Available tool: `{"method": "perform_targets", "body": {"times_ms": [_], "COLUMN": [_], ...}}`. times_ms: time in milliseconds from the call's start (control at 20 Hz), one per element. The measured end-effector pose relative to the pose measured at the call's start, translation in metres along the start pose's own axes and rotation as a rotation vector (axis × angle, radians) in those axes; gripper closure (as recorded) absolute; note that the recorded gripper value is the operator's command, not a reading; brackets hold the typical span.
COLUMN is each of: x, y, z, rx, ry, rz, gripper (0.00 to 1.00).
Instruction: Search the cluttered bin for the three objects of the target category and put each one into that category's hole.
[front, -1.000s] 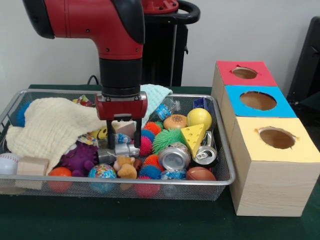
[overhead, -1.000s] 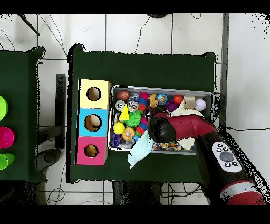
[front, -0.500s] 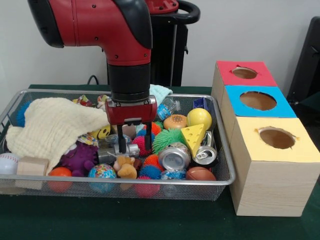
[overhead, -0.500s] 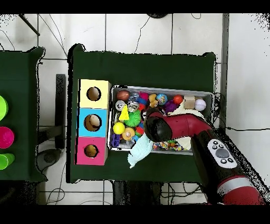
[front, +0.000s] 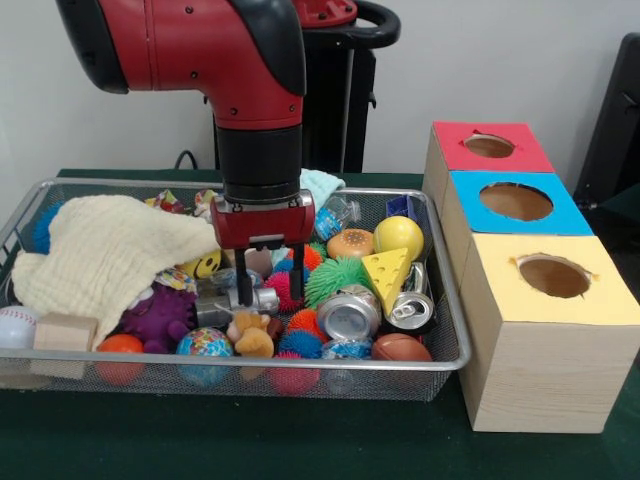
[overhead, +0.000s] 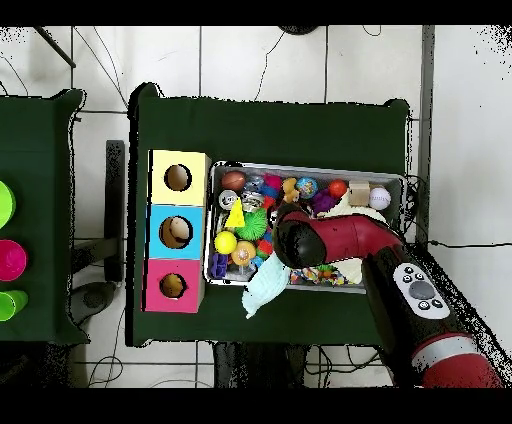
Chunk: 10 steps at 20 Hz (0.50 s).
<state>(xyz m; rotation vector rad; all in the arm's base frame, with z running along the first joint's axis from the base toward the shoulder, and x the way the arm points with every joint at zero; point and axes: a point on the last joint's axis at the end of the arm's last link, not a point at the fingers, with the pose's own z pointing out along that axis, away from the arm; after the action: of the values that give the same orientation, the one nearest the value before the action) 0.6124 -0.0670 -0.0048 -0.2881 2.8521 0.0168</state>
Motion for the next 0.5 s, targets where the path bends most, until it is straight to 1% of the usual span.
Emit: {"method": "perform_targets", "body": {"times_ms": [500], "x": [-0.013], "y": [0.004], "z": [-0.008], "rx": [0.037], "ry": [-0.011], "rz": [-0.038], "gripper": [0.00]}}
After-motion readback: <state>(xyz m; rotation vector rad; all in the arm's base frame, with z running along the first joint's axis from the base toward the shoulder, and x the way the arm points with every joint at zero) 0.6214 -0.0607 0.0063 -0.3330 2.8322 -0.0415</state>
